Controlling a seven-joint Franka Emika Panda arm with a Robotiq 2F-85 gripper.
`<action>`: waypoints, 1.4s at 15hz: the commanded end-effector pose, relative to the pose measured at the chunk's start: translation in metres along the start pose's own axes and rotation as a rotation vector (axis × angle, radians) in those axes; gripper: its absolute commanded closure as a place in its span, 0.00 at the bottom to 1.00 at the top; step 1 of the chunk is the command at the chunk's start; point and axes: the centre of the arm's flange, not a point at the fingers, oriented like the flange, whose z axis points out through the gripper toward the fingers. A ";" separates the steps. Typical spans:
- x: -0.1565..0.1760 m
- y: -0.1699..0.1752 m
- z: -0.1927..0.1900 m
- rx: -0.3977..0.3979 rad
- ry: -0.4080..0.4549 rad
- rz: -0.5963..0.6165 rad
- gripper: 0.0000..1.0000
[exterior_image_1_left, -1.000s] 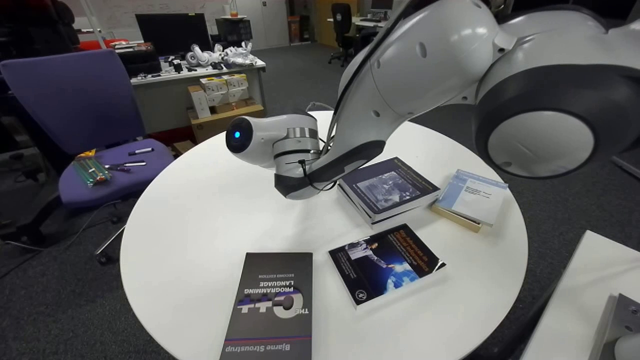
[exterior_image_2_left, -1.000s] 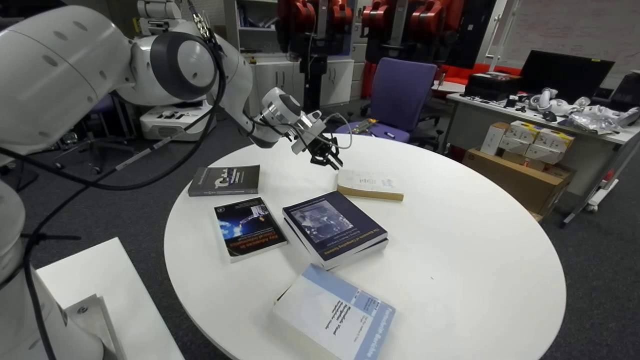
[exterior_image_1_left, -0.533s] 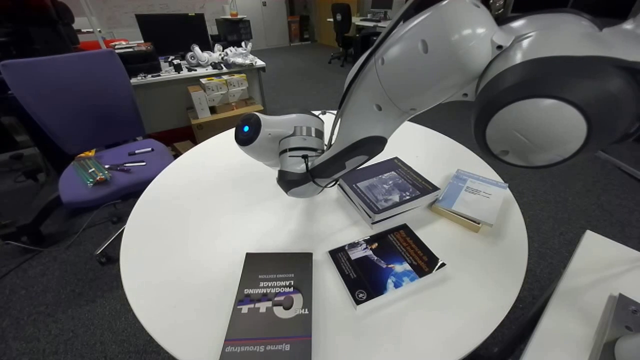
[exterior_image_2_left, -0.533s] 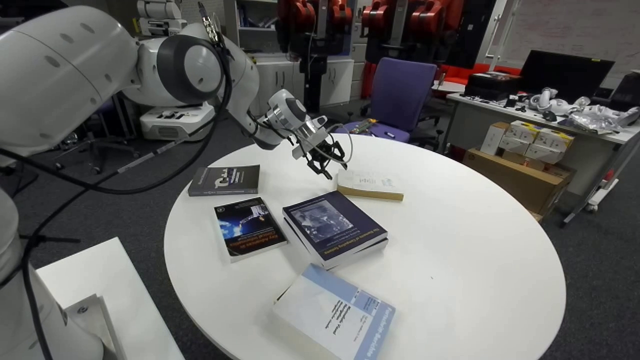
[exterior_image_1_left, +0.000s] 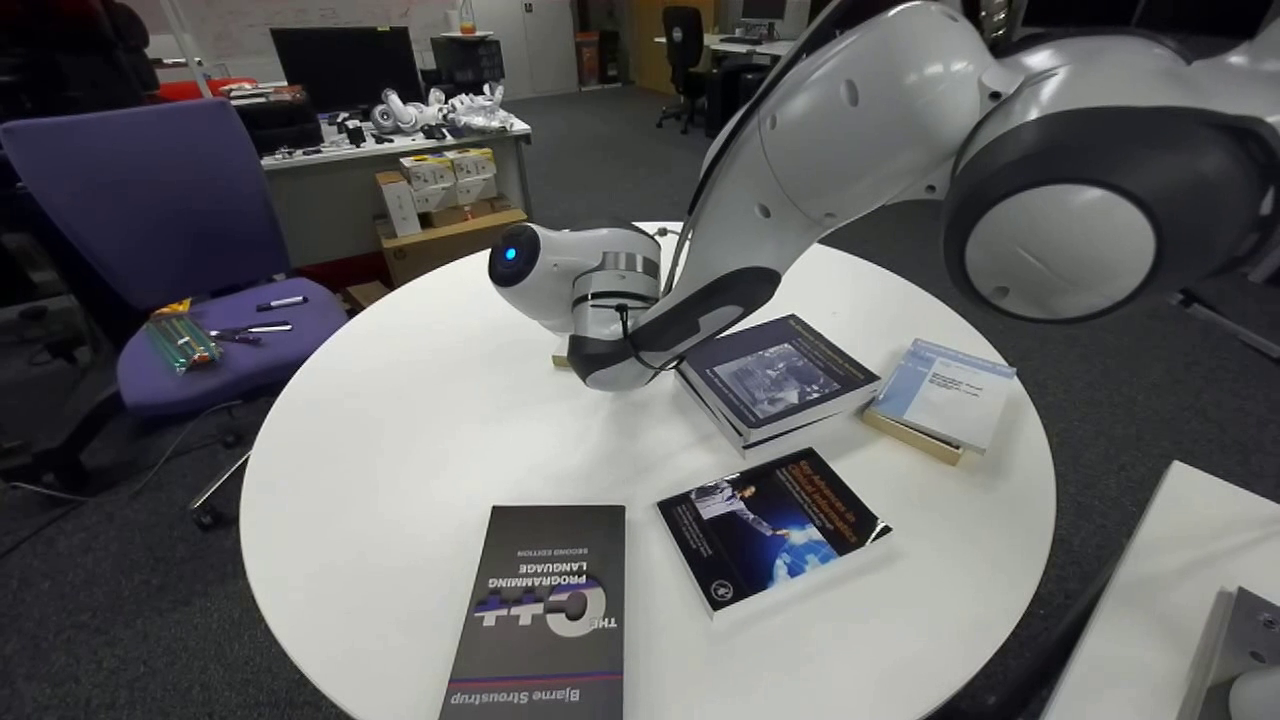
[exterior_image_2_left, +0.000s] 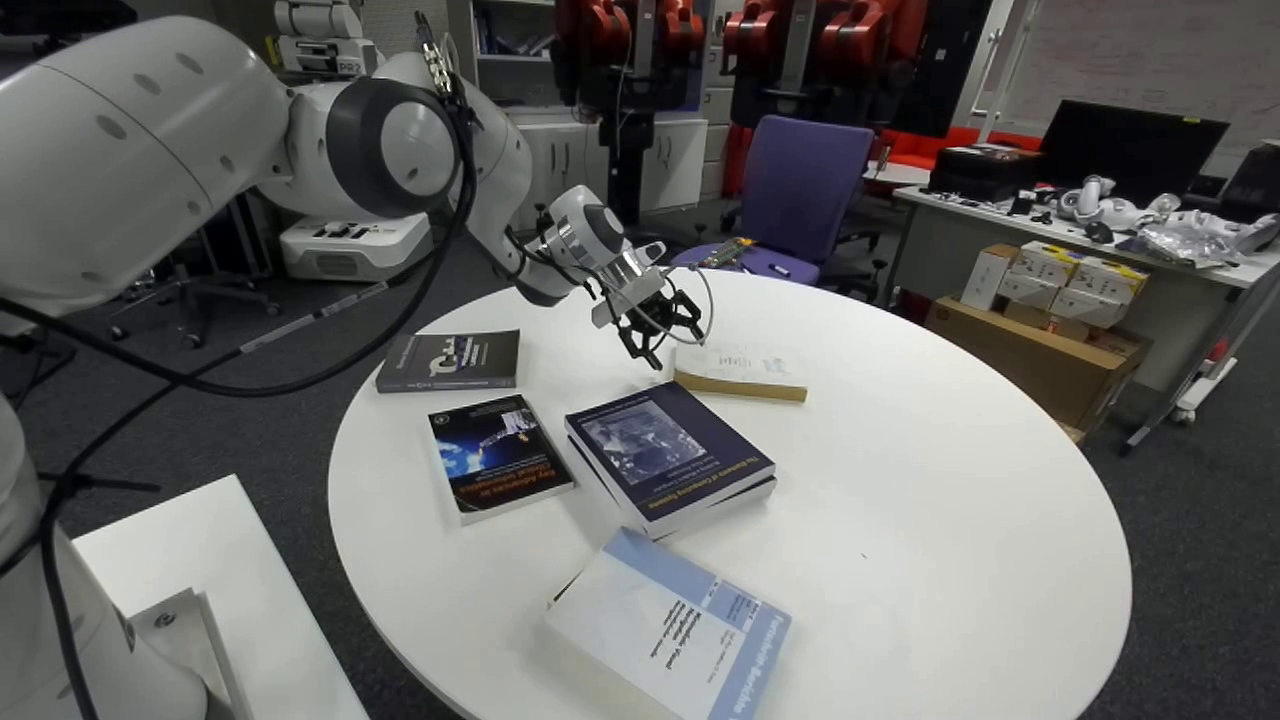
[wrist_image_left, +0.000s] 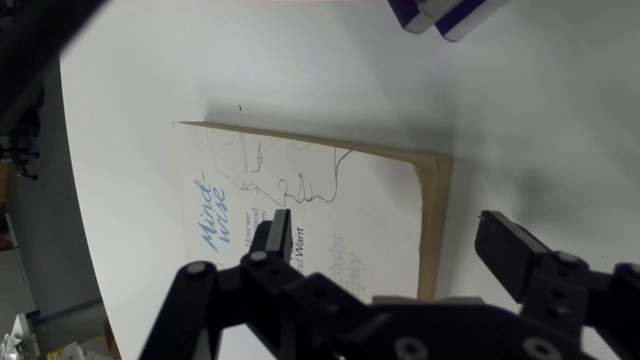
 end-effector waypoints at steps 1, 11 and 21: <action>-0.006 0.007 0.002 -0.003 0.011 0.030 0.00; -0.011 0.013 0.009 -0.057 0.007 0.037 0.58; -0.014 0.017 0.008 -0.063 0.013 0.044 1.00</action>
